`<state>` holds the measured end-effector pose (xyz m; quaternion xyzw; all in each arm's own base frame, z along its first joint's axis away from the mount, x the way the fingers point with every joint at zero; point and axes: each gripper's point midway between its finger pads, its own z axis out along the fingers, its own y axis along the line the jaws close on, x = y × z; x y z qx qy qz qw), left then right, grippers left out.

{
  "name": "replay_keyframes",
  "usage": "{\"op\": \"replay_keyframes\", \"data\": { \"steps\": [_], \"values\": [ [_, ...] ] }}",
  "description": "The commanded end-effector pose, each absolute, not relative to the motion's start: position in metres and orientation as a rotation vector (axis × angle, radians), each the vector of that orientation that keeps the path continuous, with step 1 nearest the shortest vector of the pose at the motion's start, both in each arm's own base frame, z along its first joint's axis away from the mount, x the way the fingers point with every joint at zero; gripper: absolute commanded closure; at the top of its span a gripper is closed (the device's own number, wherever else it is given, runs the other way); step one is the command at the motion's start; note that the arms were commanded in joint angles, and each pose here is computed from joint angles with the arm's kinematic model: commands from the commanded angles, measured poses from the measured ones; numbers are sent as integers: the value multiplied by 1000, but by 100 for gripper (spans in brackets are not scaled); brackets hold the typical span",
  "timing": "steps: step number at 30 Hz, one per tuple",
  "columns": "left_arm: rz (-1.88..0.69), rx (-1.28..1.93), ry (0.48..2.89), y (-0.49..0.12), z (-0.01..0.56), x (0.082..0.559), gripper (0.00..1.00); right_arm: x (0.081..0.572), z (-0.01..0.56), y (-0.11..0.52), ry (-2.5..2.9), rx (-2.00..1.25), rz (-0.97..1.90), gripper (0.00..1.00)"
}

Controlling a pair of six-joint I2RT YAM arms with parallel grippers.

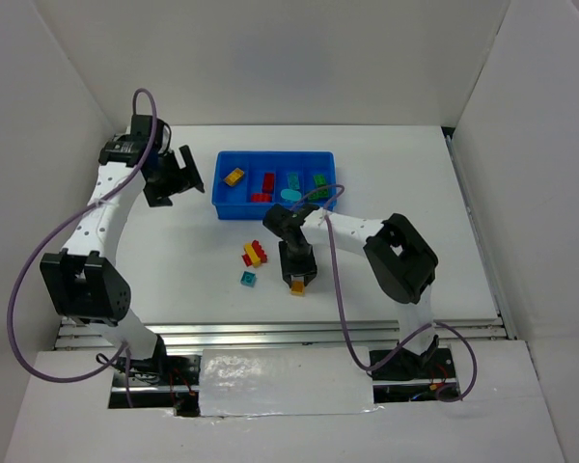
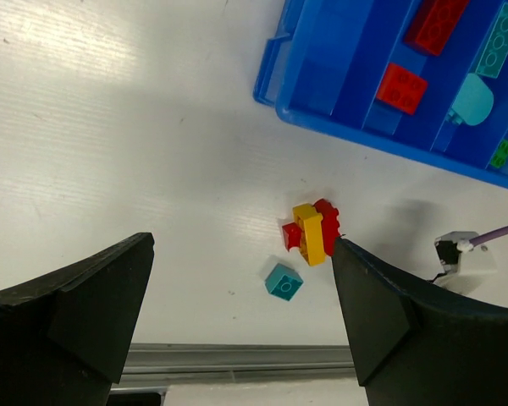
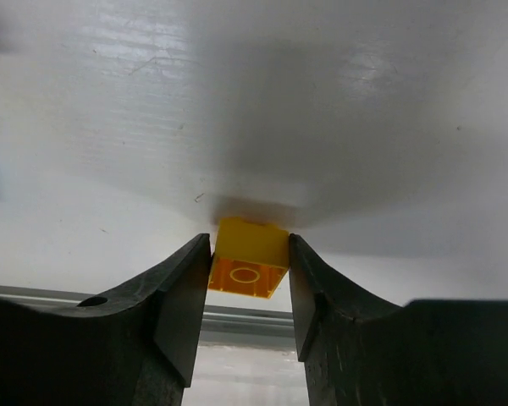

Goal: Sort the legos into containers by color

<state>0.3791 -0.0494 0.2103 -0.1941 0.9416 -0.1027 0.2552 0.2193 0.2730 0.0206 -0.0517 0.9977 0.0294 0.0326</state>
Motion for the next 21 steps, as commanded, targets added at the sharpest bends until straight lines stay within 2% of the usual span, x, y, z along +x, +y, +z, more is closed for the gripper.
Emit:
{"op": "replay_keyframes", "data": {
  "steps": [1,2,3,5,6,9,17,21],
  "values": [
    [-289,-485,2530,-50,218,370,0,225,20,275,3023,-117,68,53],
    [-288,-485,2540,-50,216,367,0,225,19,275,3026,-123,70,54],
    [-289,-486,2546,-51,215,365,1,224,18,275,3032,-123,70,64],
    [-282,-480,2548,-50,214,363,0,224,20,277,3024,-130,78,75],
    [-269,-483,2546,-47,215,363,0,225,22,278,3018,-131,81,85],
    [-254,-485,2531,-44,218,360,0,230,35,282,2989,-141,97,100],
    [-225,-538,2509,-31,221,359,0,269,126,309,2771,-193,247,100],
    [-221,-559,2504,-26,222,362,0,337,174,338,2590,-221,302,100]
  ]
}}
